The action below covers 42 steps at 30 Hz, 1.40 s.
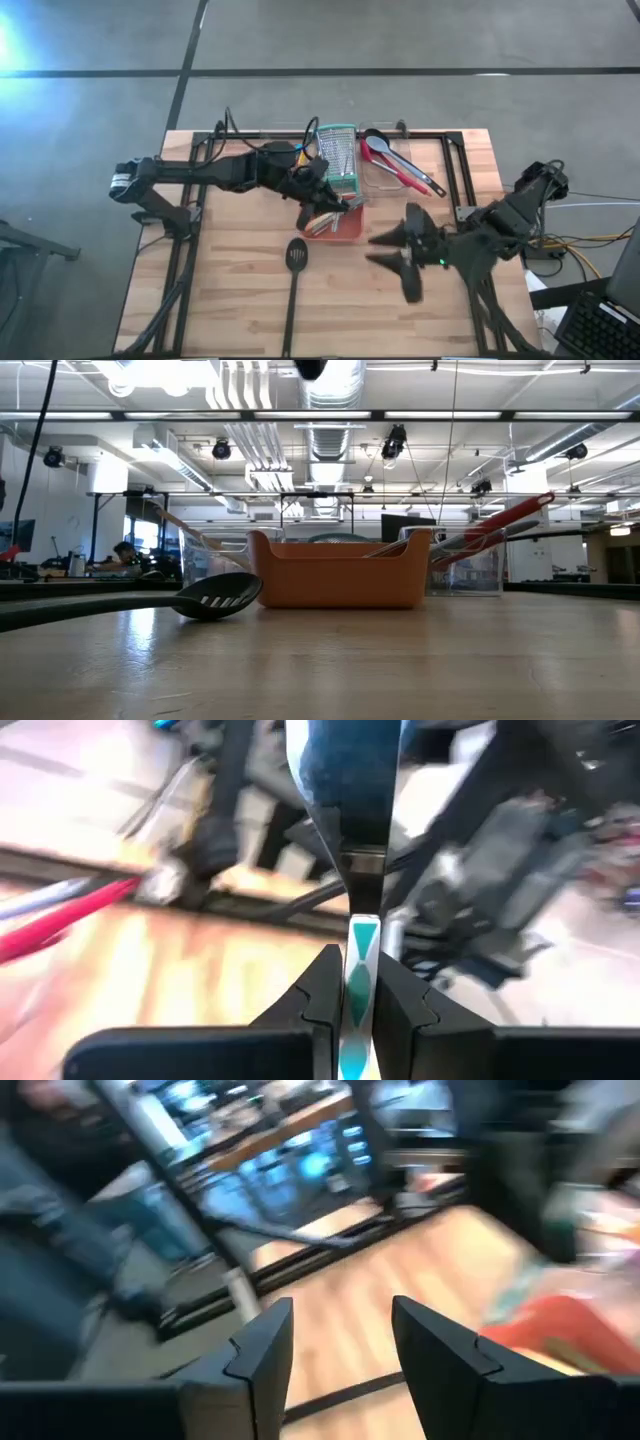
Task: Pick & Place Kitchen Items
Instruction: Put the blue patterned knife into the orange bin
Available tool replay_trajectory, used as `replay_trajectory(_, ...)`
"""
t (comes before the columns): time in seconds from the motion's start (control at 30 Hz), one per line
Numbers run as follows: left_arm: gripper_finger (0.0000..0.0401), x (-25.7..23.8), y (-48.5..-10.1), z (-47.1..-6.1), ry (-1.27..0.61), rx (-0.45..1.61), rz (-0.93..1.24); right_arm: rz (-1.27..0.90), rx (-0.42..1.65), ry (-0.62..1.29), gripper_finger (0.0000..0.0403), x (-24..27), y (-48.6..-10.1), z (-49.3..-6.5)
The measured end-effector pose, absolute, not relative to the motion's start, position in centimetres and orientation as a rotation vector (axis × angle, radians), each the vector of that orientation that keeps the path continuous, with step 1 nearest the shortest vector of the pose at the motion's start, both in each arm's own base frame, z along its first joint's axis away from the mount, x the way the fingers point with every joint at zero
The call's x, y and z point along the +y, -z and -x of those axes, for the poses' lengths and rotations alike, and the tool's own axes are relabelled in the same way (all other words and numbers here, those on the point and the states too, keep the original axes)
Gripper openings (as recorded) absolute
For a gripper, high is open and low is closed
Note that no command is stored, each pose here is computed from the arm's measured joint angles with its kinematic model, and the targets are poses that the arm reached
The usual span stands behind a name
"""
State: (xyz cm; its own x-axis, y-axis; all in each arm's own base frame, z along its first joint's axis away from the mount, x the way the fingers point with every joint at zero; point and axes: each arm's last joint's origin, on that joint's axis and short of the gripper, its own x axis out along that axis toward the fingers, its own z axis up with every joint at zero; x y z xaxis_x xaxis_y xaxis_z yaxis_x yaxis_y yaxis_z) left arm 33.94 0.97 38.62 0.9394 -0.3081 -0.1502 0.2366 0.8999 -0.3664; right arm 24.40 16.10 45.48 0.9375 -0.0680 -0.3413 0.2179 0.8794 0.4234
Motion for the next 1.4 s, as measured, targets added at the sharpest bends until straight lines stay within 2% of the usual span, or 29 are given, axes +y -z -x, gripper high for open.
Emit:
replay_trajectory(0.23,0.0032,3.1,-36.3,-33.9,0.078,0.371,0.317,-0.436,0.205,-0.016,0.0143,17.0,-48.0,-22.6)
replay_trajectory(0.37,0.0032,4.0,-34.6,-34.3,-0.017,0.462,0.289,-0.404,0.199,-0.033,0.0133,17.2,-48.1,-22.5)
replay_trajectory(0.97,0.0032,4.4,-26.9,-38.5,-0.06,0.708,0.359,-0.407,0.191,-0.037,0.0135,16.8,-48.5,-21.9)
replay_trajectory(1.4,0.0032,4.8,-24.6,-39.6,-0.135,0.835,0.302,-0.401,0.2,-0.035,0.0131,16.5,-48.5,-21.6)
